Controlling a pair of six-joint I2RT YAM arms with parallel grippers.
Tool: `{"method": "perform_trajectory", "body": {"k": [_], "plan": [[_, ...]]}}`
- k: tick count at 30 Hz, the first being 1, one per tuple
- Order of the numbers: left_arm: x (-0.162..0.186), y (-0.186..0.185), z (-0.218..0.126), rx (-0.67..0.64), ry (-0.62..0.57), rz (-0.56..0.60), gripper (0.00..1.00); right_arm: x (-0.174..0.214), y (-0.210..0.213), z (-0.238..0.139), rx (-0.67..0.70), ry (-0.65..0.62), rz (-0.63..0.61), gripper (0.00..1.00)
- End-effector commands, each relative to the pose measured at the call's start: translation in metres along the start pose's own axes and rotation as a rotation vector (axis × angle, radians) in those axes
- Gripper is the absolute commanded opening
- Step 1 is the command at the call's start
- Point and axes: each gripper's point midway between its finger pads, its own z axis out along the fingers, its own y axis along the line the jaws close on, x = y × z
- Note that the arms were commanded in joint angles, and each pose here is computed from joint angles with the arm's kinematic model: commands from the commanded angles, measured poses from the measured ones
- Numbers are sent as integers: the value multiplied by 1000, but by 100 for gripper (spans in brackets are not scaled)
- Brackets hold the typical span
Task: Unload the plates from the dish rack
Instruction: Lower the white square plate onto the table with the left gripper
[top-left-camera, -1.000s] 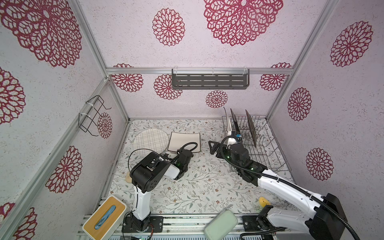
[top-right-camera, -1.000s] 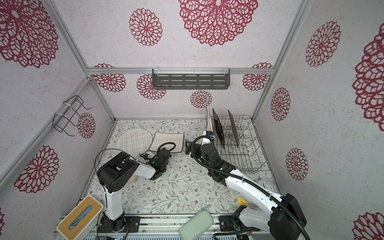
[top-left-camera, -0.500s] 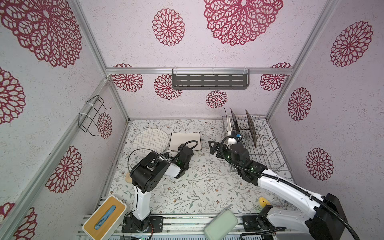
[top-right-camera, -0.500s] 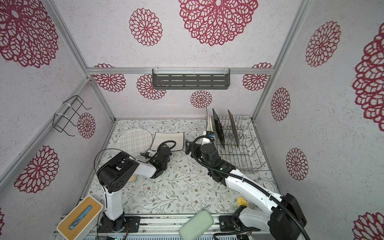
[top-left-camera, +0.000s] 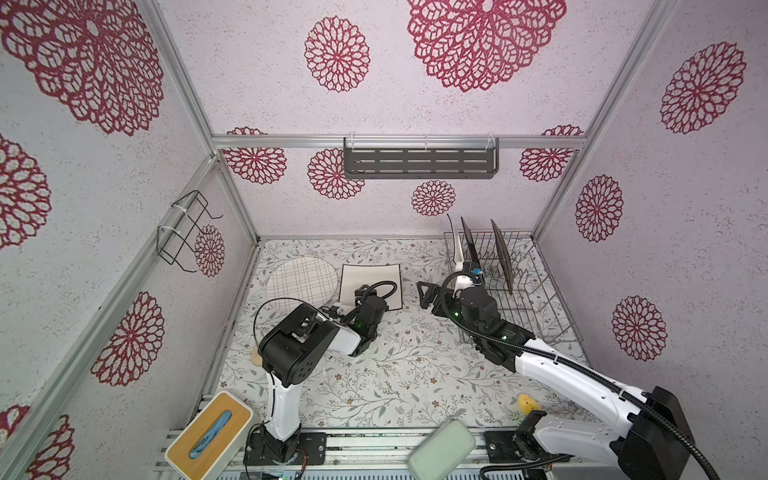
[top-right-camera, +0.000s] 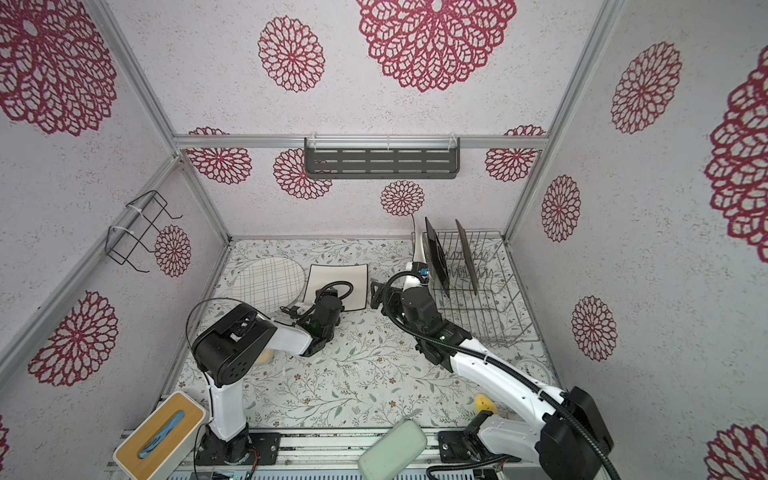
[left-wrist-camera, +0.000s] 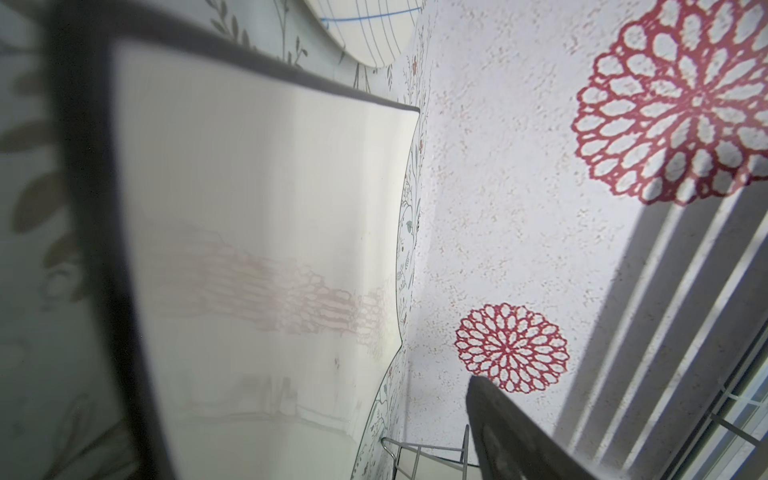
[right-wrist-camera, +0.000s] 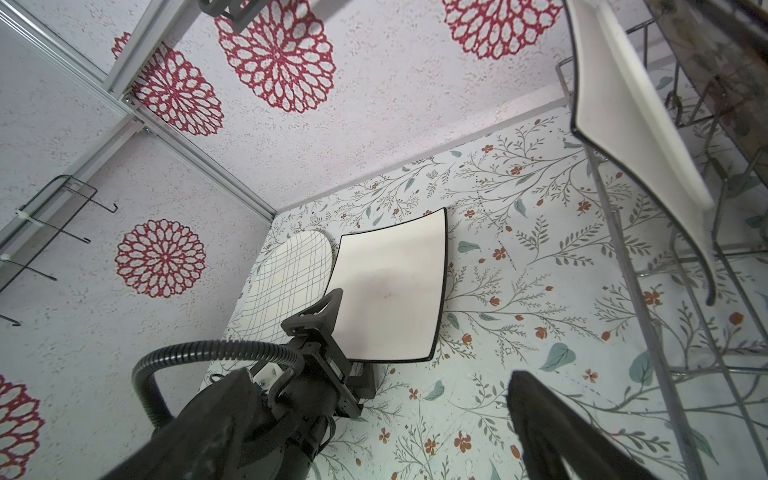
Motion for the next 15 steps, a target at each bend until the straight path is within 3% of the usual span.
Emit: {"method": "perform_trajectory", "body": {"k": [1, 15], "plan": [[8, -36, -10, 63, 22, -59, 88, -9, 6, -3, -27, -26, 21, 99], [5, -33, -20, 2, 22, -42, 99, -17, 3, -9, -4, -50, 20, 99]]}}
